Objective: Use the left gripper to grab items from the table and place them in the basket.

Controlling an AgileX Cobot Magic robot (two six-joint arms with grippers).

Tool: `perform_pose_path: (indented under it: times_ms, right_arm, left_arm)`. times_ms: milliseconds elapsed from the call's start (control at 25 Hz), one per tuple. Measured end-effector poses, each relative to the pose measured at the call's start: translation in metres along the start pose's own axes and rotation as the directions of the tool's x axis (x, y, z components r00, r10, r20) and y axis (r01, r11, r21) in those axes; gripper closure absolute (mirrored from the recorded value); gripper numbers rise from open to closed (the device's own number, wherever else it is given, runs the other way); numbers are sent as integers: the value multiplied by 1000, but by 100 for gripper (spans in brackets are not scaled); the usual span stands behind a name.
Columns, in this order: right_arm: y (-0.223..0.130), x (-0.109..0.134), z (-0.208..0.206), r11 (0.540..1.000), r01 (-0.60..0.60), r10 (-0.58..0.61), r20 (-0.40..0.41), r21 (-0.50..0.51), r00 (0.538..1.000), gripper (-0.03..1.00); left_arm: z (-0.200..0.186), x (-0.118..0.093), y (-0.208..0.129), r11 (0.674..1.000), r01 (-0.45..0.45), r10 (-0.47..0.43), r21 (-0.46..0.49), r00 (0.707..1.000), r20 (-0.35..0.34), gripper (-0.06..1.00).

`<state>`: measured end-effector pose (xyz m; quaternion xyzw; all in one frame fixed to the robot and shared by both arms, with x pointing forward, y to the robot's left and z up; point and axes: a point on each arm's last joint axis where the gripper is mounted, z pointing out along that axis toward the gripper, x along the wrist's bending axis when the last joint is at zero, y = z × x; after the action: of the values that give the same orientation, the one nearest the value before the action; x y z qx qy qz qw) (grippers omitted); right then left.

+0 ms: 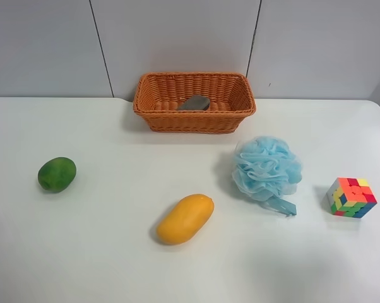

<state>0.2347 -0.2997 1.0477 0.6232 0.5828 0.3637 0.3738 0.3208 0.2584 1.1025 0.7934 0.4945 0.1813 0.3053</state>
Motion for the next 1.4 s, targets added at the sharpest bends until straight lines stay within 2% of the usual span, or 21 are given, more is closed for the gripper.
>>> perform_pose_path:
  times_ms: [160, 360, 600, 840, 960, 1400]
  right_arm:
    - [0, 0, 0, 1000, 0, 0, 0, 0, 1000, -3]
    - [0, 0, 0, 1000, 0, 0, 0, 0, 1000, -3]
    - [0, 0, 0, 1000, 0, 0, 0, 0, 1000, -3]
    - [0, 0, 0, 1000, 0, 0, 0, 0, 1000, -3]
    - [0, 0, 0, 1000, 0, 0, 0, 0, 1000, -3]
    - [0, 0, 0, 1000, 0, 0, 0, 0, 1000, -3]
  left_arm:
    - [-2, 6, -28, 997, 72, -74, -33, 996, -44, -5]
    - [-2, 13, -57, 988, 135, -145, -77, 978, -147, -5]
    - [-8, 9, -82, 976, 119, -158, -181, 962, -223, -5]
    - [-26, -2, -98, 933, 108, -219, -343, 928, -302, -5]
    - [-29, -5, -103, 920, 99, -231, -380, 919, -320, -5]
    - [-29, -6, -103, 920, 94, -226, -380, 920, -319, -5]
